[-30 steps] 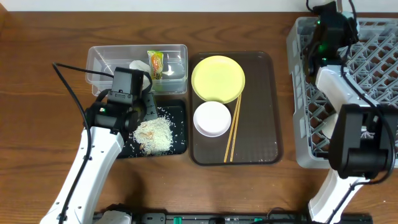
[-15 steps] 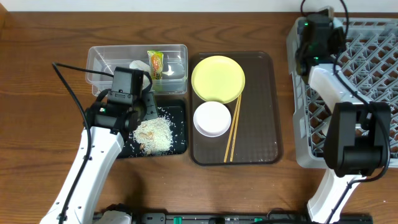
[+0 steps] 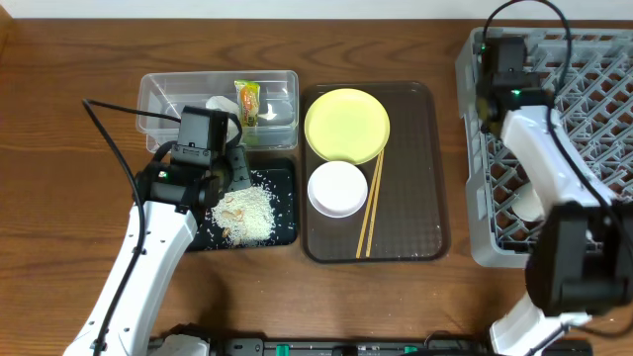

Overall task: Sort waste into correct bins and load items into the dishwasher rack
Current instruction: 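Carry the light-blue bowl with the right gripper into the rack's back row, then reach the right gripper to the white bowl and grasp it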

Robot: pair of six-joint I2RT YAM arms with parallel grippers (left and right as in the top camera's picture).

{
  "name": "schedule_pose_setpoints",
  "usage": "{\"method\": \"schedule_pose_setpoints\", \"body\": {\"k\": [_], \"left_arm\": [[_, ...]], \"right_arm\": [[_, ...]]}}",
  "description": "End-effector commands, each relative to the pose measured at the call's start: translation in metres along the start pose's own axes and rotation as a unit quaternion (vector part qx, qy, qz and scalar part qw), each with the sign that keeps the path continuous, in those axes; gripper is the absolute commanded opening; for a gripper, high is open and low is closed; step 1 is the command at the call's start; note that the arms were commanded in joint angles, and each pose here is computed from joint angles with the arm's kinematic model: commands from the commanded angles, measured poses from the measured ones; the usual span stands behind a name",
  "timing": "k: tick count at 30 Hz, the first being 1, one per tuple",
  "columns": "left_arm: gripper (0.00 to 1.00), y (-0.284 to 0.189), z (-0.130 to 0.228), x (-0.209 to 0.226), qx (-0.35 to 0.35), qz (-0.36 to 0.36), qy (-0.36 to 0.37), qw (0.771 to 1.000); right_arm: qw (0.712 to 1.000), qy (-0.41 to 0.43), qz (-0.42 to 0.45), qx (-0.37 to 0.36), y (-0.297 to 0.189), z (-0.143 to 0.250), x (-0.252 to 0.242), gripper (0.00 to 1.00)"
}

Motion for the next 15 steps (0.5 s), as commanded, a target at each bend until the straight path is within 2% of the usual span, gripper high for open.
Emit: {"method": "schedule_pose_setpoints", "body": {"k": [1,5,8,15], "left_arm": [[0.52,0.0,-0.001,0.002,-0.004,-0.005,-0.008,1.0],[0.52,0.0,-0.001,0.002,-0.004,-0.006,-0.008,1.0],[0.52,0.001,-0.001,0.002,-0.003,-0.007,-0.008,1.0],[0.52,0.007,-0.002,0.022,-0.024,-0.091,-0.069,0.993]], "right_arm": [[0.979,0.026,-0.178,-0.094,-0.052,-0.024,0.03,0.56],[0.94,0.047,-0.324,-0.099,-0.088,-0.023,0.067,0.57],[0.91,0.021,-0.407,-0.069,-0.107,-0.013,0.101,0.59],[0.881,-0.055,-0.467,0.038,-0.12,0.025,0.172,0.59]]}}
Point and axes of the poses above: each gripper's point midway between its finger pads, its own y axis out along the fingers, its own x axis along the line the jaws close on, z = x × y, the point moved 6 cm from there along -y, back along the fingers, and after that the axes turned 15 degrees about -y, right-handed, at the moved point
